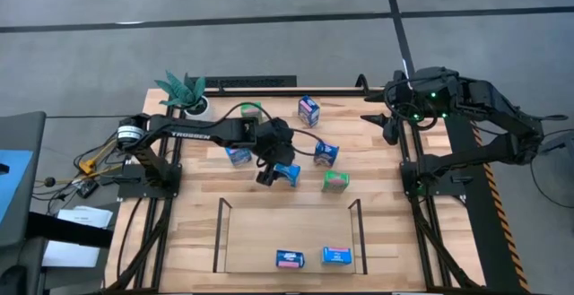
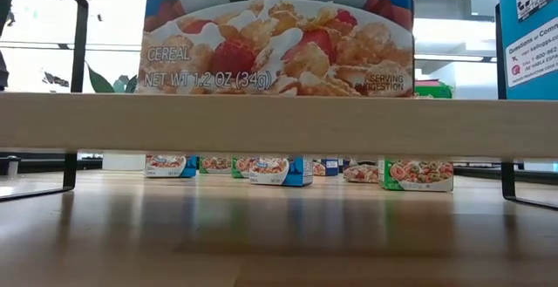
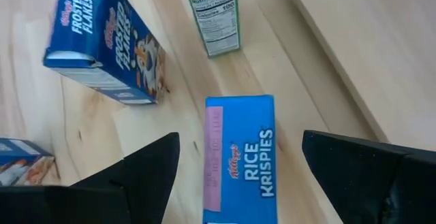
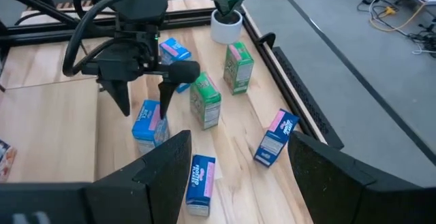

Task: Stack cereal on shelf
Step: Put the bottom light blue cereal box on the shelf aligned with the other light blue cereal box

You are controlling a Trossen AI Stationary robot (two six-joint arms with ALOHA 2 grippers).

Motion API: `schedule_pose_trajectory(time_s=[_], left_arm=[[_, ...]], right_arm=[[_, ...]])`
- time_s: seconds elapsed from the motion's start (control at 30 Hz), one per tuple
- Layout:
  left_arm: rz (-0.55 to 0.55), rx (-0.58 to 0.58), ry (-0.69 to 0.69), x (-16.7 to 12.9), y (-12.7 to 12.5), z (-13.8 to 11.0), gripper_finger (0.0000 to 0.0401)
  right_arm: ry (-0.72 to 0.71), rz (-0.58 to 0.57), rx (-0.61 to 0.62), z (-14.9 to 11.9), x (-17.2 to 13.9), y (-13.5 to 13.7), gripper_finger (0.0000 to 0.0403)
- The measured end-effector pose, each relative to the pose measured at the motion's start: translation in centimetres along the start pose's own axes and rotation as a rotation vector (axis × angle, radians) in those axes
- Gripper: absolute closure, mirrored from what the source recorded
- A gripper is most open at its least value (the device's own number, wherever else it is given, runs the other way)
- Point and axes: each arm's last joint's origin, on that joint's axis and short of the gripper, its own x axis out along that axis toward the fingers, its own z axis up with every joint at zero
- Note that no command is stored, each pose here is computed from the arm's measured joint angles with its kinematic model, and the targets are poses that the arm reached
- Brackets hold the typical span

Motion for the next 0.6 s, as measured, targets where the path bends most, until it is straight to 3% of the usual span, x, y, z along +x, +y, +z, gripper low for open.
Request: schedule_pose_trajectory(time_s=[0.4,0.6], left_arm=[[-0.044,-0.017,0.014,1.4,0.0,-0.5,0.0103],[-0.055,-0.027,0.028,1.7,0.0,-0.8,0.0128]], right_arm=[[0.0,-0.002,-0.02,0.0,0.0,-0.1,0.0132],[-0.002,-0.003,-0.024,0.0,0.0,-0.1,0.0132]])
